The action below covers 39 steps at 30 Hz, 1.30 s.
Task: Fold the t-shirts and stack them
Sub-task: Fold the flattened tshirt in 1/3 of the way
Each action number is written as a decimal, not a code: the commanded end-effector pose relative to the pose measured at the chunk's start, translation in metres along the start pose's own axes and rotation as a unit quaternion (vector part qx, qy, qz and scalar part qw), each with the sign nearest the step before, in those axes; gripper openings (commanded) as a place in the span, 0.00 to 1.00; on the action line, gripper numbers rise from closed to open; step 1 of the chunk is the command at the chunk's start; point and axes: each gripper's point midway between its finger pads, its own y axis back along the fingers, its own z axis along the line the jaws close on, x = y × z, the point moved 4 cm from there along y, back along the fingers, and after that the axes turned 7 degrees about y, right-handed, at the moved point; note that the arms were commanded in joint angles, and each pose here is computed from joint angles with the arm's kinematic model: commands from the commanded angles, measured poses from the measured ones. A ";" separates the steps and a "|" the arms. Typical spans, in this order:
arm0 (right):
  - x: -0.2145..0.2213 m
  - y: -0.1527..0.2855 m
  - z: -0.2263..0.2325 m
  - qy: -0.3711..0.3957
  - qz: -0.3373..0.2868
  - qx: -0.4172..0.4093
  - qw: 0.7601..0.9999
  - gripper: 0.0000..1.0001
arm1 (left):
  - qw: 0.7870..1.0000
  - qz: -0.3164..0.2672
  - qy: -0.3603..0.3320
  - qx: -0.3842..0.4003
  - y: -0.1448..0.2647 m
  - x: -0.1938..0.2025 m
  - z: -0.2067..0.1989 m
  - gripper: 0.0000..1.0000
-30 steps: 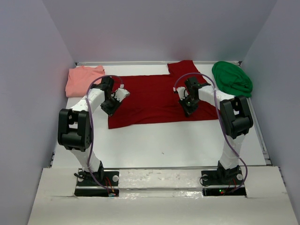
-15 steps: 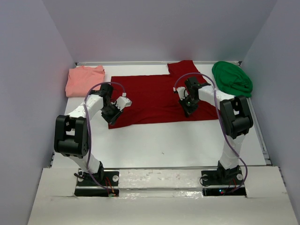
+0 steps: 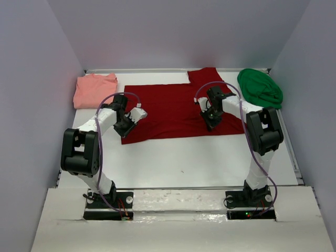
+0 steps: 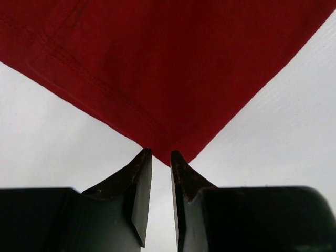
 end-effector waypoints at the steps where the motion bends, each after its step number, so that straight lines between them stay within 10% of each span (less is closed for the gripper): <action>1: 0.029 -0.036 -0.007 0.000 0.058 0.004 0.998 0.00 | 1.000 0.009 -0.002 -0.011 -0.006 0.003 -0.003 0.31; 22: 0.029 -0.036 -0.007 0.001 0.057 0.002 0.998 0.00 | 0.999 0.035 -0.017 -0.015 -0.025 0.012 -0.015 0.34; 29: 0.029 -0.036 -0.007 0.001 0.058 0.003 0.998 0.00 | 0.999 0.041 -0.020 -0.016 -0.027 0.011 -0.016 0.00; 39: 0.029 -0.036 -0.007 0.001 0.059 0.003 0.998 0.00 | 0.998 0.046 -0.032 -0.034 -0.013 0.008 -0.013 0.00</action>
